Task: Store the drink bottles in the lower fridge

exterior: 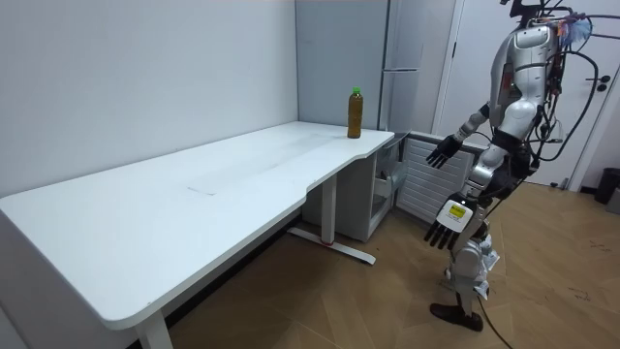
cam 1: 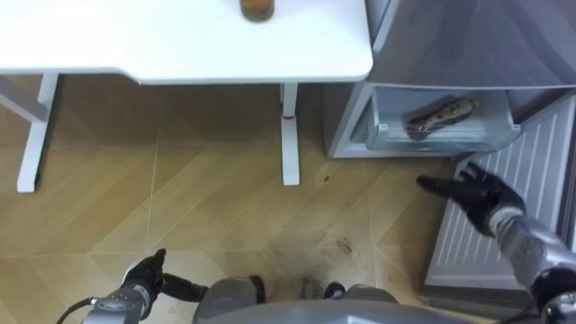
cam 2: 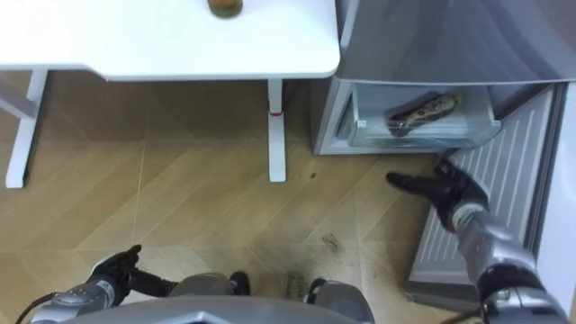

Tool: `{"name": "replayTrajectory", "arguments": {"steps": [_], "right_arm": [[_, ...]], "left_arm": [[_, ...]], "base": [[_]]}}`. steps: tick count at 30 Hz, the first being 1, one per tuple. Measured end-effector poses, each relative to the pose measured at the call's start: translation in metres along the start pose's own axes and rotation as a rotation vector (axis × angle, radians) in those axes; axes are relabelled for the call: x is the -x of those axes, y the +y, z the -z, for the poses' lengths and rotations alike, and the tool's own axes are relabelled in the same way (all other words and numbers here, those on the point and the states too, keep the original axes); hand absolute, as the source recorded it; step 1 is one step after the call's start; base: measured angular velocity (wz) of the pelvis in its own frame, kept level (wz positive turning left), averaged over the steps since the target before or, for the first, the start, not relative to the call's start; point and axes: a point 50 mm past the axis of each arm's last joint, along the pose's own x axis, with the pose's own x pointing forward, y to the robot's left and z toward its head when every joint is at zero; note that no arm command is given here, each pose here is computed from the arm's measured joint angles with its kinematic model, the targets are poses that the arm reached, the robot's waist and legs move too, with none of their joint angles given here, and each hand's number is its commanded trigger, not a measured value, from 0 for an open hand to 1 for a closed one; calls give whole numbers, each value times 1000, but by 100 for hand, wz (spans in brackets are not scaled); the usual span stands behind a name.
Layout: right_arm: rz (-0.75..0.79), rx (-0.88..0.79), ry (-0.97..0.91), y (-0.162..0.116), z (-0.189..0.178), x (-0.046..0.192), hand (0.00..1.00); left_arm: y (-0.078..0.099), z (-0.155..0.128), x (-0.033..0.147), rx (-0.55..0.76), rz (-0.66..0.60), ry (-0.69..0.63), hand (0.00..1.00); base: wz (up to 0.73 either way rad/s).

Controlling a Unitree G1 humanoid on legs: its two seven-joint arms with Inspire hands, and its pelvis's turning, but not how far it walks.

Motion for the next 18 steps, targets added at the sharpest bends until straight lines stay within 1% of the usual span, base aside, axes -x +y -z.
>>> {"name": "replayTrajectory", "arguments": {"steps": [2,5,8,10,18], "right_arm": [[-6,34,48,2,20,3,0],[-38,31,117,11,48,8,0],[-49,13,184,17,71,12,0],[-55,20,211,19,79,13,0],[6,28,346,8,117,27,0]], "left_arm": [[-3,2,1,23,3,-12,0],[-8,8,1,30,3,-8,0],[-10,11,2,47,-5,-11,0],[-11,10,2,67,-10,-19,0],[-15,19,2,130,-32,13,0]], "base": [[0],[0],[0],[-6],[-1]]}}
